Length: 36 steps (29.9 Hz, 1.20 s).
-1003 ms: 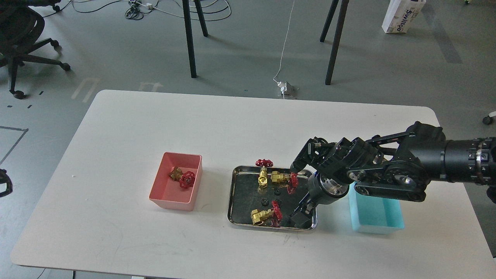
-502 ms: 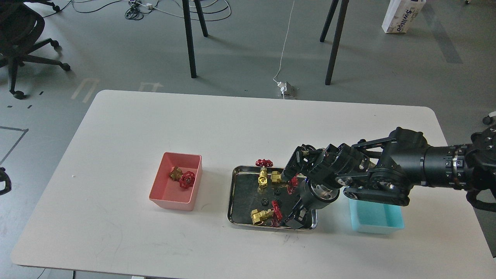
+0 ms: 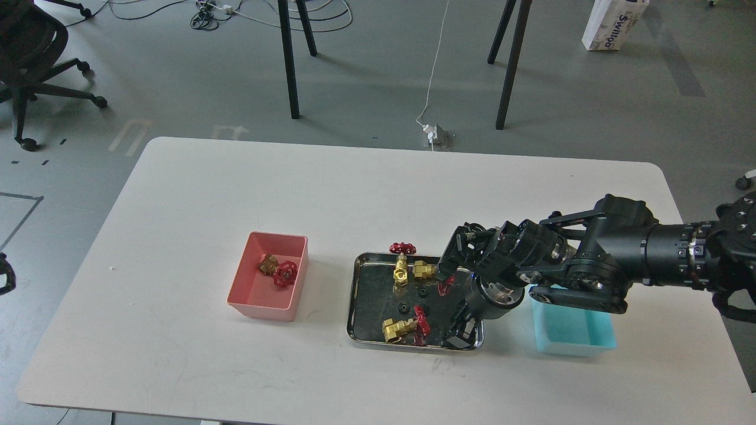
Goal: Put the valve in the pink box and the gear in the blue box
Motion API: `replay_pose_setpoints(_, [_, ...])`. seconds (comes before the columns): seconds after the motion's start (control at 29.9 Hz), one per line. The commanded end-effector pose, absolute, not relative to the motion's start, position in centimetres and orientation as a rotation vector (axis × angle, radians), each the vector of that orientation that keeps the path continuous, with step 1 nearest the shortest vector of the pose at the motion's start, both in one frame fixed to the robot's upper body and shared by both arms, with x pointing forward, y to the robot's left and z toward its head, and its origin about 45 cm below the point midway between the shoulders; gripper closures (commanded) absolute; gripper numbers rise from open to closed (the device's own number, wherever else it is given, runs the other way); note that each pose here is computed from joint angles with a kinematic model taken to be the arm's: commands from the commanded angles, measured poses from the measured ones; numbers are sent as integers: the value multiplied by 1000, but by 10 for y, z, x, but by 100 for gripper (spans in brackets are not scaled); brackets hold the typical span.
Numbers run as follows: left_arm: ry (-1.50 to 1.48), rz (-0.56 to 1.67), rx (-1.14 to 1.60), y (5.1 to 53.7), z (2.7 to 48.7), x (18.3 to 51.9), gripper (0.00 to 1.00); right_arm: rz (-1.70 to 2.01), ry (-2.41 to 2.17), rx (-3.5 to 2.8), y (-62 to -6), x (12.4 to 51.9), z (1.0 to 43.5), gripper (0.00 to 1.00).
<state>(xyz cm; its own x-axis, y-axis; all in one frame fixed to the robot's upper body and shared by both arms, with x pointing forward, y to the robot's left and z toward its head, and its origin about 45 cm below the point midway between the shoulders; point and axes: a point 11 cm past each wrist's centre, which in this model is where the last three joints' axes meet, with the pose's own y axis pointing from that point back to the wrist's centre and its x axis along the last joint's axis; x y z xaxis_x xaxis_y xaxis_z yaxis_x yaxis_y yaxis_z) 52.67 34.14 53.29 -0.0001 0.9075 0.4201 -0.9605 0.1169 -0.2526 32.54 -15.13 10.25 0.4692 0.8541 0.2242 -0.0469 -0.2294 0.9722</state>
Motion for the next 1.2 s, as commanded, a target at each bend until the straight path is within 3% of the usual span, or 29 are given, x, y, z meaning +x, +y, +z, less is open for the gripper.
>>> replay_pose_setpoints(0.0, [-551,1474,121,342,533,527,1,992,711,1567,-152,329,103,41])
replay_pose_setpoints(0.74, [-559,1488,115,348,542,526,1,1019,717,1556,-140,329,104,83])
replay_pose_setpoints(0.97, [-559,1487,115,347,542,526,1,1044,635,1571,-141,350,132,86])
replay_pose_setpoints(1.17, [-558,1483,120,346,540,527,1,1001,461,1649,-187,366,182,86])
